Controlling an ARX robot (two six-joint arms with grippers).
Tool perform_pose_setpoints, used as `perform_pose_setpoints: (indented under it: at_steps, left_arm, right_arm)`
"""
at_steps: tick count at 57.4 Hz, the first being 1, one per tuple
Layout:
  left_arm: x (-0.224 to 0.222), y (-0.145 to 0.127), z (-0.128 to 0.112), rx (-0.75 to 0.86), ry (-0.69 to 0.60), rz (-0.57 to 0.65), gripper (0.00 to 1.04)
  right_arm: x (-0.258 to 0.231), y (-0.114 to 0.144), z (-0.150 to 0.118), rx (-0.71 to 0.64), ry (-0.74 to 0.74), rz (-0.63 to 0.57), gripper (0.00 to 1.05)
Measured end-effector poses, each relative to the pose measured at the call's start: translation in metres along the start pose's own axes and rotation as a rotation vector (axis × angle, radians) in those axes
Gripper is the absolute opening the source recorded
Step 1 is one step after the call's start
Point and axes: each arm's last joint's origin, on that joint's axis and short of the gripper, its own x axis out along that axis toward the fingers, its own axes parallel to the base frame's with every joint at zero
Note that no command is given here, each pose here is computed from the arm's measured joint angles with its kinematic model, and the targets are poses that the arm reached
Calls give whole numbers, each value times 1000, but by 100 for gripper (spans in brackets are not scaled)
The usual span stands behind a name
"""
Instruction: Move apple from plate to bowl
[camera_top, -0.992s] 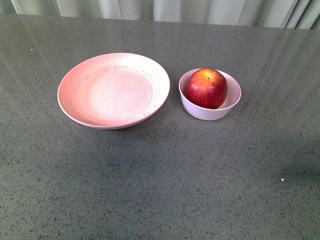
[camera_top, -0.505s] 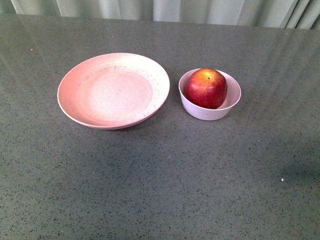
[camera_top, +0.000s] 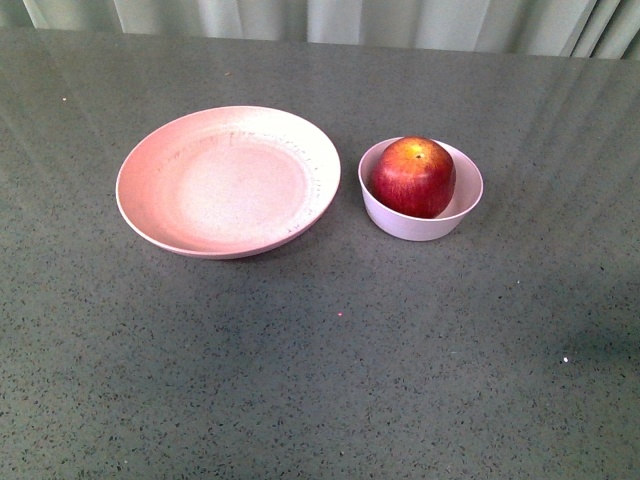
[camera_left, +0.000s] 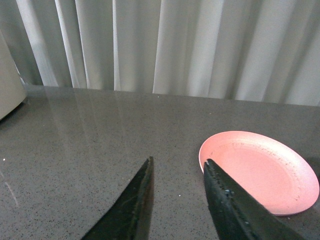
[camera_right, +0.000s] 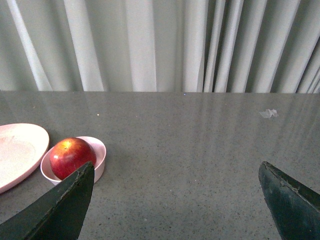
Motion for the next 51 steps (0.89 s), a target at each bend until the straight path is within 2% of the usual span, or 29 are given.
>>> perform_pose_setpoints:
  at_steps: [6, 14, 17, 51]
  left_arm:
    - [0, 0, 0, 0, 0, 0, 63]
    - [0, 0, 0, 0, 0, 0, 85]
    - [0, 0, 0, 0, 0, 0, 97]
    - [0, 0, 0, 2, 0, 0, 96]
  right_arm:
    - [0, 0, 0, 0, 0, 0, 96]
    - [0, 0, 0, 0, 0, 0, 96]
    - [0, 0, 0, 0, 0, 0, 96]
    - [0, 0, 0, 0, 0, 0, 96]
